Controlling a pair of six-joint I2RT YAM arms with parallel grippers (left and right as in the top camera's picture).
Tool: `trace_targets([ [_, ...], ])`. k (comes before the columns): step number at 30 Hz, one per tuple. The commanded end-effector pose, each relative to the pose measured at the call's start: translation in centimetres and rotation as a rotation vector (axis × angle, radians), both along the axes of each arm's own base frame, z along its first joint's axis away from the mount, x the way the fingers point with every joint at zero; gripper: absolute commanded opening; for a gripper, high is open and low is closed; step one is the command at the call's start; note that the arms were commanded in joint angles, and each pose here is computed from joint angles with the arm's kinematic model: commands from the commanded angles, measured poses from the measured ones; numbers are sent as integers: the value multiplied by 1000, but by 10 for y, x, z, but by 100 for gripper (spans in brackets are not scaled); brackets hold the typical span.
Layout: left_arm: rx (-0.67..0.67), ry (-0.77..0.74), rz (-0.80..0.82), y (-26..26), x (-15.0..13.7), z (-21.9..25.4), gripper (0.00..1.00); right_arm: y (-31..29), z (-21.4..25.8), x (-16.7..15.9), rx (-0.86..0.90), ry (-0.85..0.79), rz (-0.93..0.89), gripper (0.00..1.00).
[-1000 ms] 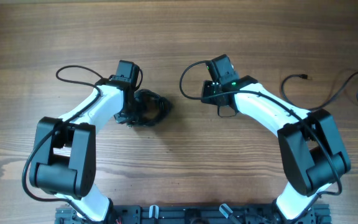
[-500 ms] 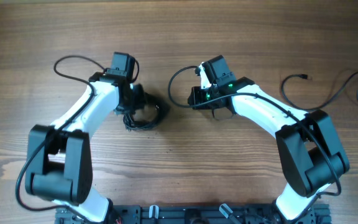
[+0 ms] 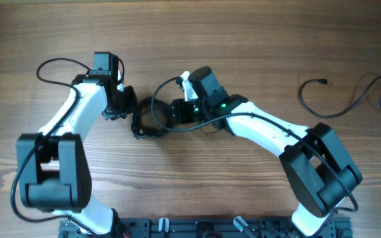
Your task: Untangle cables
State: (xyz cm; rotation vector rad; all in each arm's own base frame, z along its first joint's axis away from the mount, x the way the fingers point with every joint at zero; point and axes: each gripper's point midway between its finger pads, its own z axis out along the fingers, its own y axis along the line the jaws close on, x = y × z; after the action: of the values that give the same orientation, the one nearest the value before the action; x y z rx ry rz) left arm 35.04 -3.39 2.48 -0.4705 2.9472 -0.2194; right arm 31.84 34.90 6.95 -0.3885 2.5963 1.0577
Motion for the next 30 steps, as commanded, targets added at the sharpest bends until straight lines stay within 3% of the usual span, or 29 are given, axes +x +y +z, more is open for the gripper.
trace_targets([
  [1,-21,58,-37,-5,-4,-23,42,18,-16,-9,-5,-4,29,32],
  [4,-51,65,-38,-10,-2,-32,40,20,-33,-12,-32,1,36,30],
  [6,-55,73,-38,-10,-3,-34,20,14,-36,-6,-57,-14,18,27],
  [10,-70,73,-41,-13,-3,-34,4,-11,-40,3,-93,15,0,27],
  [18,-204,-74,-75,-36,9,24,4,-35,0,-1,165,69,215,31],
  [26,-182,-124,-179,-36,11,32,4,-46,-15,3,71,42,190,36],
  [30,-182,-124,-178,-36,11,32,4,-63,-33,15,-56,63,63,38],
])
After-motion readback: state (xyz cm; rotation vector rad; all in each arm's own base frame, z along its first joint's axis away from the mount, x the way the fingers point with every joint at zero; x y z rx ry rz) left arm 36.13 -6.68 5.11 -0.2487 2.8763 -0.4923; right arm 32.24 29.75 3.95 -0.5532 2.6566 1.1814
